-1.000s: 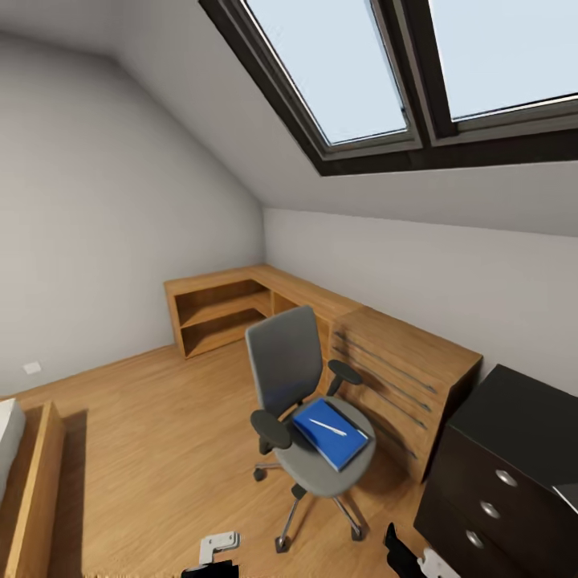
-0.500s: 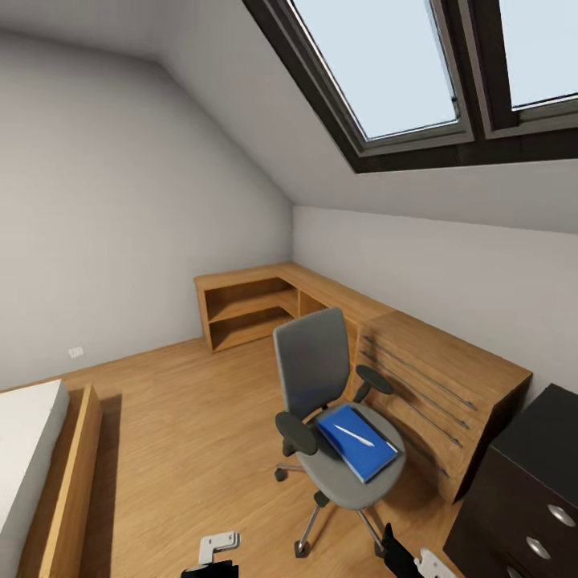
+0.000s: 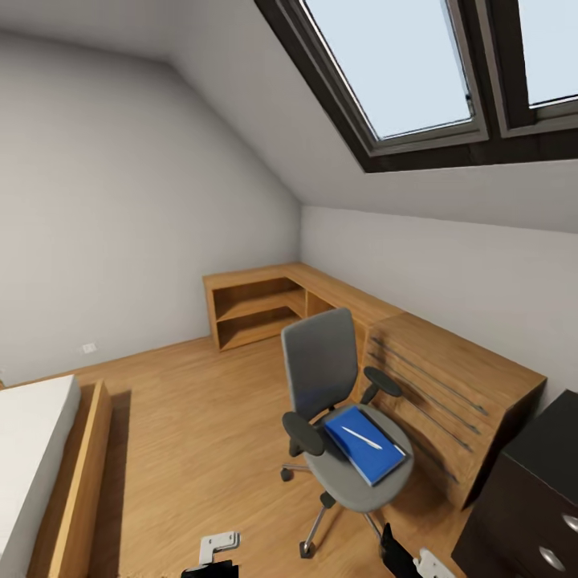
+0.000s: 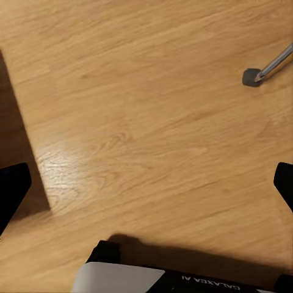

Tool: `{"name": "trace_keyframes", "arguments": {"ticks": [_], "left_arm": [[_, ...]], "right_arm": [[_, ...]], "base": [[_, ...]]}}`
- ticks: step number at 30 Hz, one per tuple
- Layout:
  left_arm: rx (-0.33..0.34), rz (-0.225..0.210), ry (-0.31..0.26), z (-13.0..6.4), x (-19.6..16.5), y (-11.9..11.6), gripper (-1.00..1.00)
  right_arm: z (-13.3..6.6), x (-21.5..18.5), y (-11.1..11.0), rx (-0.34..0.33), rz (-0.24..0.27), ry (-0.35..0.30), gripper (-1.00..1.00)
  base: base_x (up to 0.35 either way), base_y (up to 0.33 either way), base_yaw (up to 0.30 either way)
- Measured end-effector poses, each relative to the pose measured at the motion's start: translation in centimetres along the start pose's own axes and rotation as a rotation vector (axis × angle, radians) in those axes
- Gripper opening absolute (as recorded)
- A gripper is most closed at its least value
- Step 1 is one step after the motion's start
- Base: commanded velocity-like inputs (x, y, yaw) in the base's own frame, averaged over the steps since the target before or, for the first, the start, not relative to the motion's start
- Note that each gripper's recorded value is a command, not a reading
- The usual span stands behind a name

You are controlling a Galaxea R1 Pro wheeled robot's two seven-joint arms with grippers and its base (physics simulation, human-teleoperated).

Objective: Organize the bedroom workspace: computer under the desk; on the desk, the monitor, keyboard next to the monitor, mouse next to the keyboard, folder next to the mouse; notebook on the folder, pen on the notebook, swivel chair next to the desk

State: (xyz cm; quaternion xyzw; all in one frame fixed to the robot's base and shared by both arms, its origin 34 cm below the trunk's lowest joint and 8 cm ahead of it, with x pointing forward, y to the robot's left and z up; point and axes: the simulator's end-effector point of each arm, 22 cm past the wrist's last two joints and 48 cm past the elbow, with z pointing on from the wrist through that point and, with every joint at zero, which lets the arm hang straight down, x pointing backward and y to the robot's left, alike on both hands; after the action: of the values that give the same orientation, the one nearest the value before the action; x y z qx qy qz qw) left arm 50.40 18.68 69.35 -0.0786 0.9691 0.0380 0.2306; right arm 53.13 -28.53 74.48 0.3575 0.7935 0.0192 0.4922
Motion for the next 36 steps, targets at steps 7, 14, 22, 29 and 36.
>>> {"name": "trace_keyframes", "arguments": {"ticks": [7,14,22,29,36], "left_arm": [[0.0,0.0,0.0,0.0,0.01,0.0,1.0],[-0.001,0.0,-0.001,0.02,-0.02,0.08,1.0],[-0.001,-0.001,-0.002,-0.01,-0.03,0.11,1.0],[-0.001,-0.001,-0.002,0.0,-0.03,0.13,1.0],[-0.001,-0.001,-0.001,0.01,-0.03,0.12,1.0]], "right_arm": [[0.0,0.0,0.01,0.0,0.0,0.0,1.0],[0.01,-0.03,-0.1,0.001,0.0,0.0,1.0],[-0.15,0.26,-0.17,0.002,-0.004,0.006,1.0],[-0.18,0.33,-0.13,0.002,-0.004,0.007,1.0],[-0.17,0.32,-0.15,0.002,-0.004,0.007,1.0]], "base": [[0.0,0.0,0.221],[0.0,0.0,0.015],[0.159,-0.11,0.001],[0.248,-0.236,0.059],[0.188,-0.286,0.23]]}}
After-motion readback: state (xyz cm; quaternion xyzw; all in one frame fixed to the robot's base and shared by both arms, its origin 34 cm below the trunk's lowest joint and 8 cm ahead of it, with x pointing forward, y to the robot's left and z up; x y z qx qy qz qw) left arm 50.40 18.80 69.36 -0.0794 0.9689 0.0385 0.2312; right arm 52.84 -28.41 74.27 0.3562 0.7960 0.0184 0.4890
